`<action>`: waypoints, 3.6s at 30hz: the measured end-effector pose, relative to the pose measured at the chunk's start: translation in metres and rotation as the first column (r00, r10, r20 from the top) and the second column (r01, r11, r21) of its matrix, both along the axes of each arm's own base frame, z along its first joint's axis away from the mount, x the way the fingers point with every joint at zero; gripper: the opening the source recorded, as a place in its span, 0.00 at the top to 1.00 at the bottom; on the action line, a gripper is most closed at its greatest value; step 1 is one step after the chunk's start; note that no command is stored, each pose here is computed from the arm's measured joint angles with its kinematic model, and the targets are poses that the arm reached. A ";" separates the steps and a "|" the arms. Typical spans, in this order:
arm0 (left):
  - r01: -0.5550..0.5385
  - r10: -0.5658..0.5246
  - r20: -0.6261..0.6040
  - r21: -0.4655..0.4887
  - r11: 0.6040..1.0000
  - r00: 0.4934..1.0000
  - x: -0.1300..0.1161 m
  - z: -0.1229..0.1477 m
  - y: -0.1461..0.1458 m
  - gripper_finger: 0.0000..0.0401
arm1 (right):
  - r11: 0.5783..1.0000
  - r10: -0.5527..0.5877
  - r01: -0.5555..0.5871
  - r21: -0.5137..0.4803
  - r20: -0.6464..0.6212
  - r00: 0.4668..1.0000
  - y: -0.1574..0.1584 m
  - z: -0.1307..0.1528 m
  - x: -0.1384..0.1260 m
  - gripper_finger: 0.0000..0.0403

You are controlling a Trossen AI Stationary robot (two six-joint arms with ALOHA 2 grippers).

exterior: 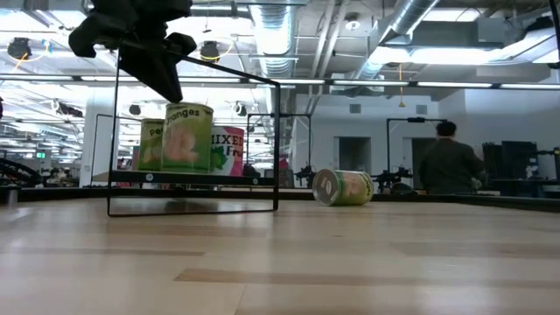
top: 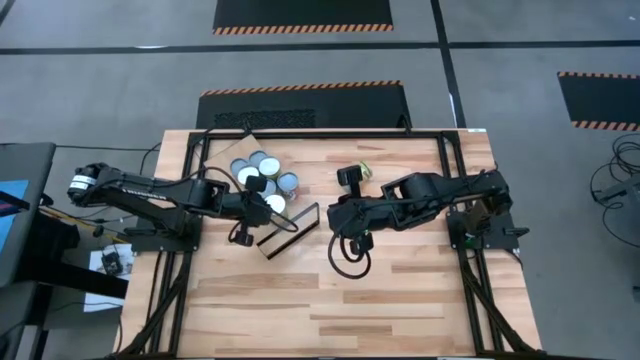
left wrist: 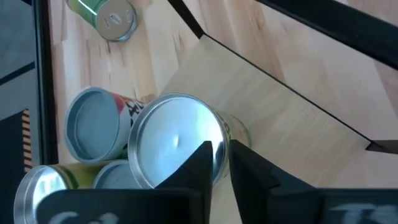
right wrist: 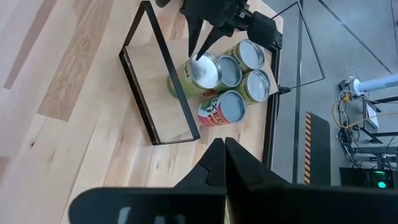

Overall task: Pick and place cans onto a shelf
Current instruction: Put the large canned oranges on the shelf, then put the top large canned oranges on the shelf

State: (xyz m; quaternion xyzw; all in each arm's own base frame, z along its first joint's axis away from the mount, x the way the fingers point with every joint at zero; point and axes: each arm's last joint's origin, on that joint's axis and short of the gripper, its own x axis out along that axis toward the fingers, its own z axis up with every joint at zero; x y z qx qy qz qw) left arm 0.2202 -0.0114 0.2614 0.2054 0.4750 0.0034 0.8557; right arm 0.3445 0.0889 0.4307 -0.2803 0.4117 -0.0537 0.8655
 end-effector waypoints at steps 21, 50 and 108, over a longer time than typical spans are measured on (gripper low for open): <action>0.053 0.017 0.453 -0.142 0.988 0.892 -0.051 0.033 0.001 0.85 | 0.966 0.056 -0.137 0.220 0.338 0.940 -0.060 -0.129 -0.018 0.99; 0.082 0.119 0.733 -0.233 0.969 0.670 -0.090 -0.023 0.005 0.92 | 0.511 -0.718 0.435 0.742 0.089 0.690 -0.241 -0.256 -0.137 0.48; 0.085 0.090 0.706 -0.209 0.974 0.703 -0.091 -0.026 0.005 0.92 | 0.466 -0.479 0.074 0.882 0.182 0.859 -0.325 -0.305 -0.100 0.72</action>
